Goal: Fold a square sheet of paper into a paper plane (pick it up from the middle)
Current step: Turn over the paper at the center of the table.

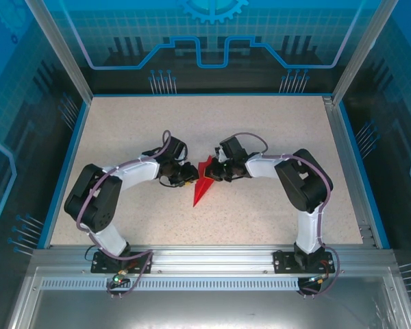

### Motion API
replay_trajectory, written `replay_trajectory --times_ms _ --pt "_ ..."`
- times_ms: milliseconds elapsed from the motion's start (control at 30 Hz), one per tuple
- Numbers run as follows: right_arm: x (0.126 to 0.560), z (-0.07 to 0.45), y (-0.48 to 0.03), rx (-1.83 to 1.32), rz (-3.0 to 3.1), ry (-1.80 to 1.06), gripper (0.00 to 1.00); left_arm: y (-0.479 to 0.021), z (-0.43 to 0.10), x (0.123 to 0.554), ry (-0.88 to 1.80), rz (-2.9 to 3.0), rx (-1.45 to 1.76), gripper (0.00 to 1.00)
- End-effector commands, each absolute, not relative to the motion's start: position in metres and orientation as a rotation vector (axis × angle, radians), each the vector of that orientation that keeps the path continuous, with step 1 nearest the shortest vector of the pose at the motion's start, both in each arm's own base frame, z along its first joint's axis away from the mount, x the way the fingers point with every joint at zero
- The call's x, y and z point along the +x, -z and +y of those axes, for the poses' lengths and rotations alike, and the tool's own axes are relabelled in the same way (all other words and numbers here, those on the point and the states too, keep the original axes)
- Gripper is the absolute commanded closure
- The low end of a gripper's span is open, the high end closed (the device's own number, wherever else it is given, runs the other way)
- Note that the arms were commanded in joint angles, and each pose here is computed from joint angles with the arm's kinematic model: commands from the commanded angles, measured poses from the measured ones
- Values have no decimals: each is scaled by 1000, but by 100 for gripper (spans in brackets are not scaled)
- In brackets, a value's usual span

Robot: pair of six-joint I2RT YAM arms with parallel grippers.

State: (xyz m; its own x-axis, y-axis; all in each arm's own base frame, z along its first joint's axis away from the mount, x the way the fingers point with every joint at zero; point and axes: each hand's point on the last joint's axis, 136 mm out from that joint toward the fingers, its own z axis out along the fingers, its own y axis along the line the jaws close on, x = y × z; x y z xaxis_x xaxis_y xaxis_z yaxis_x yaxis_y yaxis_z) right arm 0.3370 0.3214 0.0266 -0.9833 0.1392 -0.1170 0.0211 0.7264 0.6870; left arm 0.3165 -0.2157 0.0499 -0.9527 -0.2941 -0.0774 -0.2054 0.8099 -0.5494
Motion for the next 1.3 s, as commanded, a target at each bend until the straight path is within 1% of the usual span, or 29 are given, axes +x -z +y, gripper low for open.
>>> replay_trajectory --times_ms 0,367,633,833,1033,1267 --pt "325 326 -40 87 2804 -1018 98 -61 -211 317 848 2799 -417 70" --pt "322 329 -65 49 2797 -993 98 -67 -205 306 825 2819 -407 69" --pt "324 328 -75 25 2785 -992 97 -74 -203 306 826 2788 -394 70" --pt "318 317 -77 4 2792 -896 97 -82 -197 307 803 2744 -385 70" --pt "311 302 -92 -117 2801 -734 98 -94 -187 308 777 2683 -393 70" --pt "302 265 -112 -230 2858 -422 98 -126 -165 342 750 2495 -505 70"
